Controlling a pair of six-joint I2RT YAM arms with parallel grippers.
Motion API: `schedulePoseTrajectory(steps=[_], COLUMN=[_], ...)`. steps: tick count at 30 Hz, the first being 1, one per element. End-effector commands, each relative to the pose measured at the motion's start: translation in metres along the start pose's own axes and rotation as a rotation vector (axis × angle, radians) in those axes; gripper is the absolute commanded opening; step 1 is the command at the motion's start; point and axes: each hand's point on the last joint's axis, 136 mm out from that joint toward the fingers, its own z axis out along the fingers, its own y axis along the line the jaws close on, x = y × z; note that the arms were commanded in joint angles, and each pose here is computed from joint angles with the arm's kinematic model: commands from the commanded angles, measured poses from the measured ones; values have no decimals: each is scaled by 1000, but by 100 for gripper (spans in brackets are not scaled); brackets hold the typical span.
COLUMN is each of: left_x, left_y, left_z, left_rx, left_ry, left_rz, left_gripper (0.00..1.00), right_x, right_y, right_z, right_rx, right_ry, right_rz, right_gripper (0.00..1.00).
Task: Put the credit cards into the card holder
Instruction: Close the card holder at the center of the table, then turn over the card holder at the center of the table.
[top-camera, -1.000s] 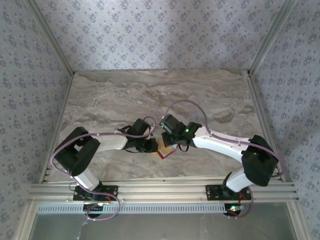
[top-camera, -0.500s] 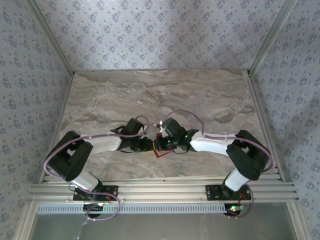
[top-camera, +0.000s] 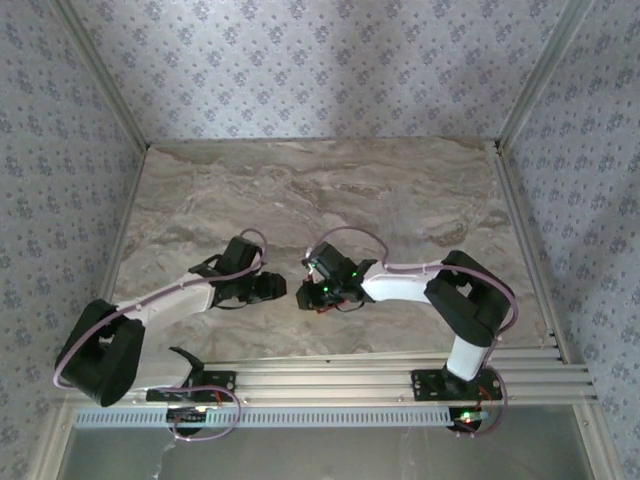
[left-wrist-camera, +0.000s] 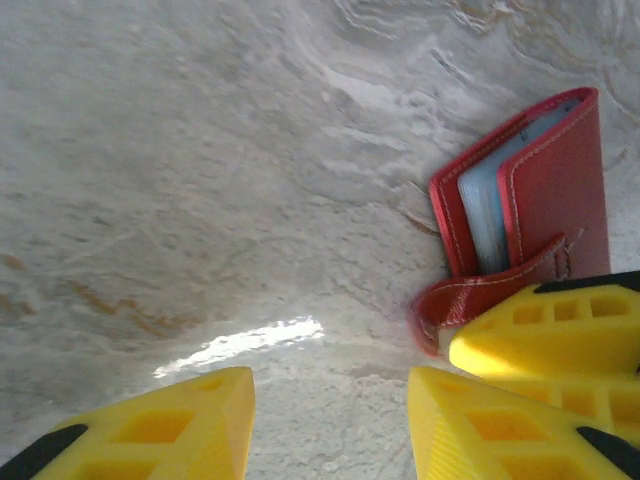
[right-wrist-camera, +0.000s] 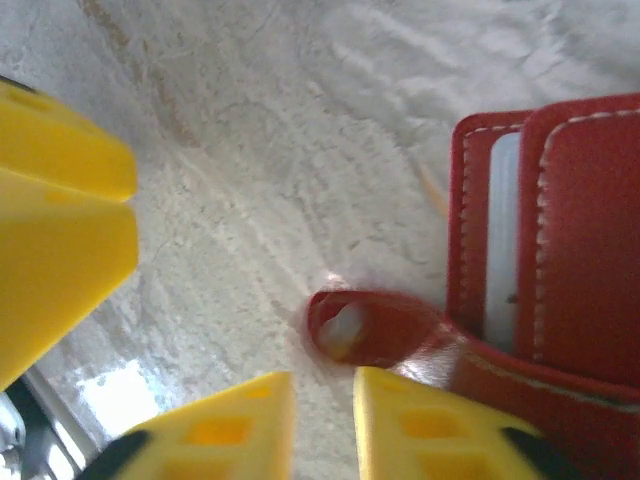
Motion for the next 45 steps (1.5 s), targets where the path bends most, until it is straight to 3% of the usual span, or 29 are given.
schedulePoseTrajectory(steps=[1, 6, 12, 15, 19, 27, 32, 38, 45], left_x=[2, -9, -22, -25, -27, -16, 0, 18, 29], left_y=[4, -8, -25, -38, -67, -110, -95, -53, -36], left_z=[-5, -12, -17, -17, -13, 33, 63, 65, 70], left_rx=[-26, -5, 27, 30, 25, -5, -76, -181, -202], left_ry=[16, -2, -14, -2, 3, 114, 187, 198, 215], left_rz=[-1, 15, 41, 82, 170, 301, 304, 291, 274], left_gripper=[44, 45, 46, 44, 43, 34, 23, 22, 22], right_x=[-2, -9, -16, -19, -20, -11, -10, -14, -23], right_y=[7, 17, 7, -14, -55, -95, -103, -105, -84], right_z=[-9, -43, -84, -101, -113, -105, -89, -71, -51], right_rx=[-1, -56, -83, -45, 56, 152, 146, 122, -32], right_ry=[18, -10, -64, -108, -156, -148, -107, -66, -38], right_rz=[-13, -64, -50, -10, 72, 137, 144, 136, 129], right_gripper=[41, 62, 70, 65, 40, 43, 51, 63, 65])
